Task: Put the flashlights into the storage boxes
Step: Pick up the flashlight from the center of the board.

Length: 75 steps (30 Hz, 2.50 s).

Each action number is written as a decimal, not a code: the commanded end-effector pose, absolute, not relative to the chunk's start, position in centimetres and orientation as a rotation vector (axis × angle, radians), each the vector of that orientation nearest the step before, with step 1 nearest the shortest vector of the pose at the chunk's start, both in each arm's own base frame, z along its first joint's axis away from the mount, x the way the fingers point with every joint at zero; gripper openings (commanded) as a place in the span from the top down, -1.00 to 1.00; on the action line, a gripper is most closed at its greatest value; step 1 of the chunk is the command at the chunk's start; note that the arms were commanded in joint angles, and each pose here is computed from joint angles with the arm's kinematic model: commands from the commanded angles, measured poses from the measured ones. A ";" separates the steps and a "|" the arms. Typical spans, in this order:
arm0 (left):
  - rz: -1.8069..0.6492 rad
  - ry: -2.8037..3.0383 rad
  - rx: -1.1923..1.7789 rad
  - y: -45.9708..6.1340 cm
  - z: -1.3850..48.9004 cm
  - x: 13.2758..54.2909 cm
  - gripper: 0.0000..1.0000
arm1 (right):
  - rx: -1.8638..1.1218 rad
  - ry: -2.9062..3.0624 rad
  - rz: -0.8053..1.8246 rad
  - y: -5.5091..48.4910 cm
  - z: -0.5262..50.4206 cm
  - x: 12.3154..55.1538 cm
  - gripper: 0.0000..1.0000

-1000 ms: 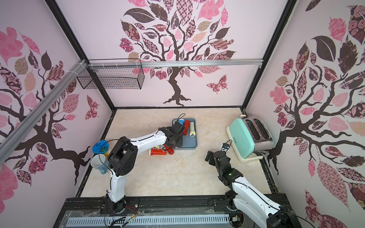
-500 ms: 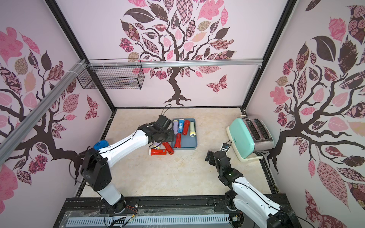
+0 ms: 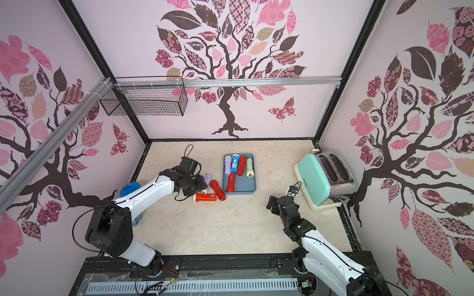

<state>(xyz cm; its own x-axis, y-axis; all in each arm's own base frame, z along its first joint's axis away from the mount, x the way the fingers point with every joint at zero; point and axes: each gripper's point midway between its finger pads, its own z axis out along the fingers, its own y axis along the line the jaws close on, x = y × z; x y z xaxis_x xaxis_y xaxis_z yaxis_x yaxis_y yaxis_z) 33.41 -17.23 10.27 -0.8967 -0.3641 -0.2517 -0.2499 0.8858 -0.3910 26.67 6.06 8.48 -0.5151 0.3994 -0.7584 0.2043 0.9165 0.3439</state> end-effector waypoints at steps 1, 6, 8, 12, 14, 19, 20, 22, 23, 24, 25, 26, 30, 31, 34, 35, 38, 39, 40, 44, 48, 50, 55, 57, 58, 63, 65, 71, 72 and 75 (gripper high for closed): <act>-0.591 2.721 -0.468 -18.7 10.1 33.9 -0.16 | 0.439 2.116 0.254 5.8 8.7 26.6 -0.99; -0.552 2.744 -0.441 -19.8 9.1 33.9 -0.15 | 0.440 2.118 0.253 5.8 8.6 26.6 -0.99; -0.530 2.760 -0.430 -20.3 8.5 33.9 -0.15 | 0.439 2.117 0.253 5.8 8.6 26.6 -0.99; -0.507 2.778 -0.411 -21.3 7.6 34.2 -0.15 | 0.437 2.116 0.258 5.9 8.6 26.6 -0.99; -0.499 2.782 -0.410 -21.5 7.4 34.5 -0.14 | 0.435 2.116 0.259 5.9 8.7 26.6 -0.99; -0.477 2.777 -0.407 -21.6 7.3 35.1 -0.14 | 0.435 2.116 0.262 5.9 8.6 26.6 -0.99; -0.476 2.778 -0.406 -21.6 7.3 35.2 -0.14 | 0.435 2.115 0.260 5.9 8.7 26.6 -0.99; -0.472 2.782 -0.404 -21.7 7.1 35.3 -0.14 | 0.435 2.115 0.262 5.9 8.7 26.6 -0.99; -0.472 2.784 -0.400 -21.7 7.0 35.3 -0.14 | 0.434 2.114 0.262 5.9 8.7 26.6 -0.99; -0.468 2.787 -0.399 -21.8 6.9 35.4 -0.14 | 0.433 2.115 0.262 5.9 8.7 26.6 -0.99; -0.459 2.790 -0.399 -21.7 6.7 35.4 -0.14 | 0.433 2.116 0.262 5.9 8.6 26.6 -0.99; -0.459 2.789 -0.399 -21.7 6.7 35.5 -0.14 | 0.432 2.116 0.262 6.0 8.6 26.6 -0.99; -0.440 2.796 -0.396 -21.8 6.2 35.8 -0.14 | 0.432 2.115 0.262 5.9 8.7 26.7 -0.99; -0.439 2.796 -0.394 -21.9 6.1 36.0 -0.15 | 0.431 2.116 0.263 6.0 8.6 26.6 -0.99; -0.429 2.803 -0.393 -22.0 5.7 36.3 -0.14 | 0.431 2.115 0.264 6.0 8.7 26.7 -0.99; -0.424 2.806 -0.391 -22.1 5.5 36.4 -0.14 | 0.430 2.116 0.266 6.0 8.7 26.6 -0.99; -0.416 2.814 -0.387 -22.2 5.0 36.5 -0.15 | 0.427 2.116 0.265 6.0 8.7 26.6 -0.99; -0.414 2.816 -0.389 -22.2 4.9 36.5 -0.14 | 0.427 2.116 0.266 6.0 8.7 26.7 -0.99; -0.412 2.819 -0.386 -22.3 4.7 36.5 -0.14 | 0.428 2.116 0.265 6.0 8.7 26.6 -0.99; -0.395 2.834 -0.383 -22.2 4.0 36.4 -0.12 | 0.429 2.117 0.263 6.0 8.6 26.6 -0.99; -0.353 2.833 -0.364 -22.0 3.8 36.3 0.09 | 0.429 2.115 0.262 6.0 8.7 26.7 -0.99; -0.342 2.833 -0.358 -21.9 3.8 36.2 0.21 | 0.428 2.114 0.265 6.0 8.7 26.7 -0.99; -0.335 2.838 -0.346 -22.0 3.6 36.2 0.36 | 0.430 2.112 0.264 6.0 8.7 26.7 -0.99; -0.333 2.840 -0.344 -22.0 3.4 36.2 0.36 | 0.430 2.110 0.265 6.0 8.8 26.7 -0.99; -0.331 2.843 -0.339 -22.1 3.4 36.2 0.36 | 0.430 2.111 0.265 6.0 8.8 26.6 -0.99; -0.323 2.859 -0.292 -22.8 2.9 36.0 0.25 | 0.431 2.108 0.268 6.0 8.8 26.6 -0.99; -0.311 2.872 -0.282 -22.8 2.5 35.9 0.25 | 0.431 2.108 0.267 6.0 8.8 26.6 -0.99; -0.278 2.902 -0.253 -22.7 1.3 35.6 0.33 | 0.432 2.104 0.268 5.9 8.9 26.5 -0.99; -0.275 2.906 -0.248 -22.7 1.2 35.5 0.36 | 0.433 2.102 0.268 5.9 8.9 26.5 -0.99; -0.263 2.915 -0.234 -22.6 0.9 35.5 0.50 | 0.435 2.100 0.268 5.8 8.9 26.5 -0.99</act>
